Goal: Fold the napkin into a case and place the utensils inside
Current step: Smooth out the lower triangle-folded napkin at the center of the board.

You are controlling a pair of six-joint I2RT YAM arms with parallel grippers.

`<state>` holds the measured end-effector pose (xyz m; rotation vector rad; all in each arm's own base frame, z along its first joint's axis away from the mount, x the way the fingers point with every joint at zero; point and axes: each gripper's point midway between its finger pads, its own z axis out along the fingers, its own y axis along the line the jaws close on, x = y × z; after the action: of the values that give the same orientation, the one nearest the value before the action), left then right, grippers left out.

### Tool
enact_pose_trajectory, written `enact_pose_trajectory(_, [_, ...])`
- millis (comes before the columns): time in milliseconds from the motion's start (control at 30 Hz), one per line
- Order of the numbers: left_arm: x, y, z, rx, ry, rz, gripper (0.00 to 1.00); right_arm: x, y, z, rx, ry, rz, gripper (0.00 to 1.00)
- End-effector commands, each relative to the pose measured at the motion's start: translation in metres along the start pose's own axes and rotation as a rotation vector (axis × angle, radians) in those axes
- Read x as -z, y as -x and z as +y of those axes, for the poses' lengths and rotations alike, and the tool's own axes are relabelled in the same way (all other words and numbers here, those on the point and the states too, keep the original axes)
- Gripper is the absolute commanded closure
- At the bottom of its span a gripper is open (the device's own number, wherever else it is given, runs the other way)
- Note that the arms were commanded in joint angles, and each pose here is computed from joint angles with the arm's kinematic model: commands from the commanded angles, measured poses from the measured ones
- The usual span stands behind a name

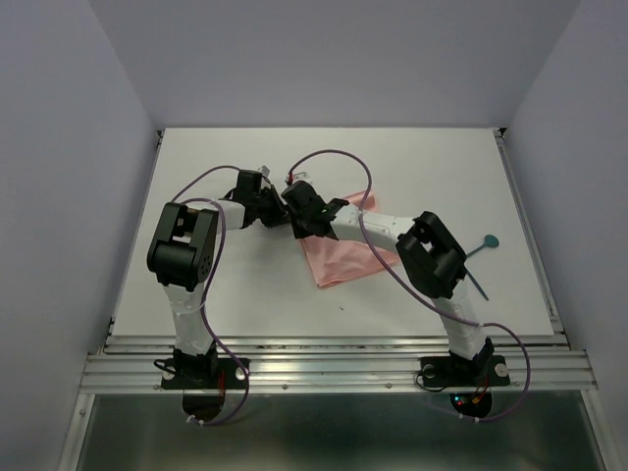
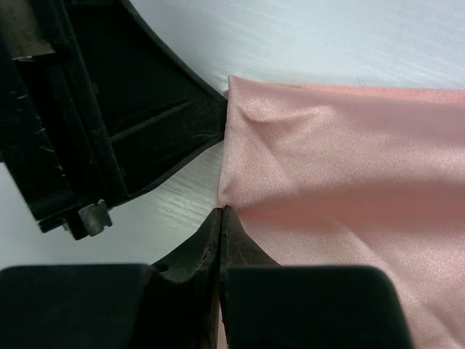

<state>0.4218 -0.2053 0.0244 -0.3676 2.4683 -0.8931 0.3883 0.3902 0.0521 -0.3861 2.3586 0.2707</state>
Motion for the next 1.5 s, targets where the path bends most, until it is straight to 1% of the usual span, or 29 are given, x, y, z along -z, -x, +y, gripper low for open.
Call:
enact_pose_trajectory(0, [-0.004, -0.004, 0.009, -0.014, 0.031, 0.011, 1.00, 0.028, 0.051, 0.029, -0.016, 0.090, -0.128, 0.99])
enact_pose_trajectory(233, [-0.003, -0.005, 0.010, -0.016, 0.036, 0.009, 1.00, 0.016, 0.043, 0.036, -0.001, 0.094, -0.104, 0.99])
enact_pose_trajectory(500, [0.007, -0.001, 0.011, -0.020, 0.063, -0.018, 1.00, 0.002, 0.036, 0.034, 0.018, 0.069, -0.086, 0.99])
enact_pose_trajectory(533, [0.008, 0.000, 0.011, -0.020, 0.070, -0.022, 1.00, 0.001, 0.035, 0.034, 0.020, 0.067, -0.082, 0.99])
enact_pose_trajectory(567, [0.012, 0.003, 0.012, -0.021, 0.090, -0.033, 1.00, 0.001, 0.034, 0.033, 0.022, 0.066, -0.081, 0.95])
enact_pose_trajectory(600, [0.015, 0.005, 0.011, -0.024, 0.096, -0.040, 0.97, 0.002, 0.035, 0.034, 0.025, 0.068, -0.082, 0.92])
enact_pose_trajectory(633, [0.017, 0.007, 0.011, -0.027, 0.105, -0.046, 0.92, 0.003, 0.035, 0.034, 0.026, 0.070, -0.083, 0.89])
enact_pose_trajectory(667, [0.020, 0.008, 0.011, -0.028, 0.117, -0.051, 0.81, 0.004, 0.036, 0.034, 0.029, 0.073, -0.083, 0.88])
enact_pose_trajectory(733, [0.028, 0.018, 0.005, -0.046, 0.127, -0.082, 0.72, 0.007, 0.037, 0.034, 0.031, 0.079, -0.085, 0.81])
enact_pose_trajectory(767, [0.033, 0.022, 0.005, -0.051, 0.144, -0.094, 0.70, 0.010, 0.039, 0.035, 0.030, 0.085, -0.088, 0.77])
enact_pose_trajectory(933, [0.045, 0.037, 0.001, -0.073, 0.187, -0.128, 0.70, 0.022, 0.047, 0.035, 0.016, 0.092, -0.110, 0.74])
enact_pose_trajectory(967, [0.046, 0.038, 0.003, -0.075, 0.203, -0.129, 0.70, 0.029, 0.053, 0.034, 0.010, 0.090, -0.125, 0.68])
enact_pose_trajectory(1000, [0.048, 0.039, 0.003, -0.075, 0.208, -0.132, 0.70, 0.033, 0.056, 0.033, 0.004, 0.090, -0.135, 0.68])
enact_pose_trajectory(1133, [0.053, 0.047, 0.008, -0.062, 0.229, -0.150, 0.69, 0.054, 0.073, 0.014, -0.050, 0.082, -0.180, 0.67])
enact_pose_trajectory(1200, [0.059, 0.052, 0.004, -0.063, 0.219, -0.169, 0.69, 0.056, 0.068, -0.009, -0.085, 0.058, -0.175, 0.67])
enact_pose_trajectory(1233, [0.060, 0.052, 0.003, -0.064, 0.214, -0.171, 0.70, 0.071, 0.076, -0.016, -0.105, 0.061, -0.204, 0.67])
enact_pose_trajectory(1267, [0.061, 0.052, 0.000, -0.067, 0.202, -0.174, 0.70, 0.074, 0.076, -0.025, -0.131, 0.056, -0.210, 0.67])
enact_pose_trajectory(1300, [0.064, 0.052, -0.007, -0.072, 0.176, -0.174, 0.70, 0.069, 0.063, -0.046, -0.156, 0.033, -0.179, 0.67])
enact_pose_trajectory(1367, [0.063, 0.047, -0.015, -0.076, 0.134, -0.156, 0.69, 0.079, 0.061, -0.062, -0.207, 0.038, -0.172, 0.67])
enact_pose_trajectory(1400, [0.061, 0.044, -0.018, -0.076, 0.120, -0.142, 0.63, 0.080, 0.058, -0.071, -0.226, 0.026, -0.166, 0.67])
enact_pose_trajectory(1433, [0.059, 0.040, -0.022, -0.081, 0.106, -0.129, 0.47, 0.082, 0.049, -0.088, -0.246, 0.001, -0.155, 0.67])
enact_pose_trajectory(1467, [0.054, 0.035, -0.024, -0.084, 0.090, -0.111, 0.41, 0.084, 0.044, -0.095, -0.259, -0.009, -0.149, 0.67])
